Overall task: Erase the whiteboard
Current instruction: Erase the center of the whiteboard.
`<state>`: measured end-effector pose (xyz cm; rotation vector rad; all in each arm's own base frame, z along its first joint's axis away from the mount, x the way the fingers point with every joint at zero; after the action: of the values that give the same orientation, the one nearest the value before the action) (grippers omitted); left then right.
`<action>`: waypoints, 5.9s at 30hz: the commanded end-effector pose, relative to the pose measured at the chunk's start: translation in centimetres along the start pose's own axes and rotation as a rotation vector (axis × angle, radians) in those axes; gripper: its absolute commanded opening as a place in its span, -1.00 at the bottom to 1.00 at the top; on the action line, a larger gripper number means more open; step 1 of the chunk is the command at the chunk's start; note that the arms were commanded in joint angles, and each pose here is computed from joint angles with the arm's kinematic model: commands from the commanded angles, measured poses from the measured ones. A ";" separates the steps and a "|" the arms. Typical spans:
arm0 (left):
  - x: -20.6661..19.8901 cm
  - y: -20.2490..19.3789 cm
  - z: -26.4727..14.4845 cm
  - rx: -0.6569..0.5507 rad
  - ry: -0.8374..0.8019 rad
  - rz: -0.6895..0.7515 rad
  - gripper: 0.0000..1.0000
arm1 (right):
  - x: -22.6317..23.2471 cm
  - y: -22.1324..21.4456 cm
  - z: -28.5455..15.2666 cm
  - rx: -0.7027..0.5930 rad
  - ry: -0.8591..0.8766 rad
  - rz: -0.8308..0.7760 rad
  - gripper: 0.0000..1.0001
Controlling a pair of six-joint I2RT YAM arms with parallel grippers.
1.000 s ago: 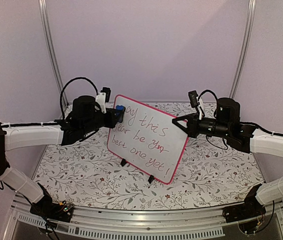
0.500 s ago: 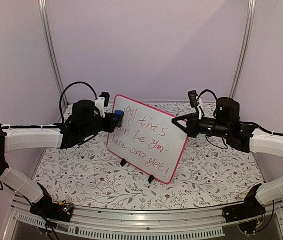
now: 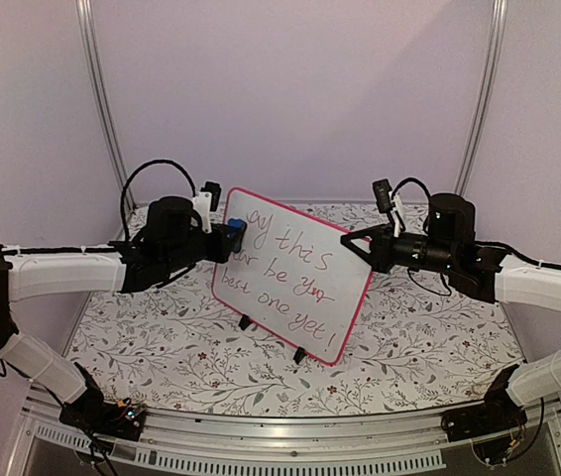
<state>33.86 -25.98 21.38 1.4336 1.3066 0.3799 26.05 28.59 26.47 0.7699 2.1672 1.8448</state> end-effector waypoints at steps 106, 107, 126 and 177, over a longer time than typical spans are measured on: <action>-3.2 1.8 1.0 -0.027 0.012 0.086 -0.73 | 2.6 -4.2 0.6 0.154 0.136 -0.025 -1.00; -3.0 1.4 1.0 -0.022 0.016 0.082 -0.72 | 2.6 -4.2 0.6 0.154 0.136 -0.025 -1.00; -0.8 -2.4 0.4 0.034 0.048 0.045 -0.73 | 2.7 -4.3 0.6 0.158 0.139 -0.026 -1.00; -5.8 3.9 1.1 -0.080 -0.005 0.116 -0.73 | 2.8 -4.5 0.7 0.162 0.142 -0.025 -1.00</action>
<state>34.66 -29.62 25.64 1.4551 1.2315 0.4944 26.28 28.57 26.32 0.8001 2.1602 1.8354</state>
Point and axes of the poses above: each gripper's point midway between its finger pads, its own z axis out along the fingers, its own x axis along the line the jaws close on, y = z × x, the point moved 3 cm from there along -z, back along the fingers, and after that the axes turned 12 degrees about -z, right-handed, at the moved point
